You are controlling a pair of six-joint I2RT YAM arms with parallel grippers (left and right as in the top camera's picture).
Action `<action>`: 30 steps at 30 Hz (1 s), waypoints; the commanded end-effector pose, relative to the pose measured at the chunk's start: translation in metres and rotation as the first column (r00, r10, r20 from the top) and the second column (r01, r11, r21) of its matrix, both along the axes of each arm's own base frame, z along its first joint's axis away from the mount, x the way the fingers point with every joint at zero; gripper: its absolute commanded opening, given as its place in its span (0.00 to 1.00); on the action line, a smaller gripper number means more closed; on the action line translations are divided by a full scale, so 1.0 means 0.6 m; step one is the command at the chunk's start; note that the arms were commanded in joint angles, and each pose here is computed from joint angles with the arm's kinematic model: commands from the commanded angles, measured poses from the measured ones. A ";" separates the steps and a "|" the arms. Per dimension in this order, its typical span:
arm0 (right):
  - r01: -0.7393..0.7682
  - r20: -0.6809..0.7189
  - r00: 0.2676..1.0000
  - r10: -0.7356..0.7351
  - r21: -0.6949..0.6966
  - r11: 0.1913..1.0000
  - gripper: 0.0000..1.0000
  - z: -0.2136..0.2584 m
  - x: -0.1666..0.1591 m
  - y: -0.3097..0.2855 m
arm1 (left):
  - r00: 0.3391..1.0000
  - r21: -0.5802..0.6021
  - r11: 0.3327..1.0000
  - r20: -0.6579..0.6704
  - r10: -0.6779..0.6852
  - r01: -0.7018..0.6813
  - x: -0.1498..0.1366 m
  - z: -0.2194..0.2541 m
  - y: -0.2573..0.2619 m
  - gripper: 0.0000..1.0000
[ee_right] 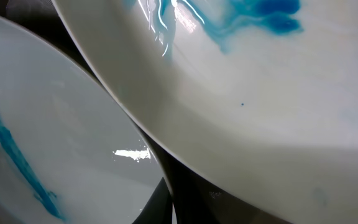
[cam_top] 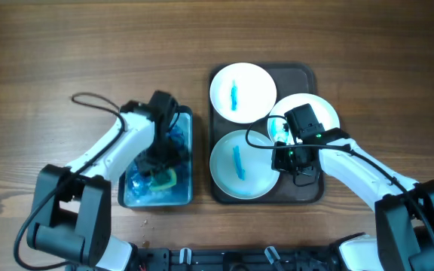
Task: Clean dirty plates on tray and stack at the side
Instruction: 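Grasp the green sponge with the left gripper and lift it from the water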
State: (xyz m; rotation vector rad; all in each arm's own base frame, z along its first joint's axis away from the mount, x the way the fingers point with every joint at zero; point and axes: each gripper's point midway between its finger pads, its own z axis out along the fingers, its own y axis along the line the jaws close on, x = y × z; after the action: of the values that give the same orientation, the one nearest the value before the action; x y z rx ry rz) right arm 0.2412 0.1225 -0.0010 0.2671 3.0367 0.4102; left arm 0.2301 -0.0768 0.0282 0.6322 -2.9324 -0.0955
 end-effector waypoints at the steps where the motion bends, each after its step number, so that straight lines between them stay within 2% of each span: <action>1: 0.039 0.000 0.999 -0.039 -0.093 0.995 0.06 -0.020 0.004 -0.026 | 0.999 0.011 0.999 0.043 -0.033 0.032 0.028 0.023 0.002 0.76; 4: 0.039 0.001 0.999 -0.039 -0.093 0.995 0.06 -0.020 0.004 -0.026 | 0.999 0.019 0.999 0.026 -0.033 0.032 0.018 0.016 0.006 0.76; 9: 0.039 0.001 0.999 -0.039 -0.093 0.995 0.06 -0.020 0.004 -0.026 | 1.000 0.031 1.000 -0.005 -0.007 0.007 -0.011 -0.018 0.015 0.61; 10: 0.039 0.001 0.999 -0.039 -0.093 0.995 0.07 -0.020 0.004 -0.026 | 1.000 0.035 0.999 -0.015 0.014 -0.014 -0.020 -0.027 0.017 0.56; 13: 0.039 0.001 0.999 -0.039 -0.093 0.995 0.08 -0.020 0.004 -0.026 | 0.998 0.048 0.997 -0.021 0.066 -0.065 -0.043 -0.058 0.024 0.29; 16: 0.039 0.004 0.999 -0.039 -0.092 0.995 0.10 -0.019 0.006 -0.026 | 0.997 0.035 0.997 0.017 0.072 -0.073 -0.037 -0.076 0.023 0.04; 21: 0.039 0.004 0.999 -0.039 -0.091 0.995 0.10 -0.019 0.006 -0.025 | 0.996 0.020 0.997 0.052 0.069 -0.070 -0.013 -0.061 0.015 0.04; 26: 0.044 0.016 0.999 -0.043 -0.117 0.992 0.10 -0.020 0.009 -0.034 | 0.998 0.015 0.999 0.062 -0.032 0.031 0.021 -0.006 0.007 0.04; 30: 0.069 0.020 0.998 -0.067 -0.120 0.990 0.04 -0.020 0.015 -0.045 | 0.992 0.002 0.996 0.086 -0.089 0.089 0.052 0.050 -0.004 0.04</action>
State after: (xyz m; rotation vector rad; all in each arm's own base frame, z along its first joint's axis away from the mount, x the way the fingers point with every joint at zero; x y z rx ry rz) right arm 0.2450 0.1219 -0.0022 0.2772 3.0237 0.4015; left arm 0.2308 -0.0745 0.0287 0.6175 -2.9484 -0.1078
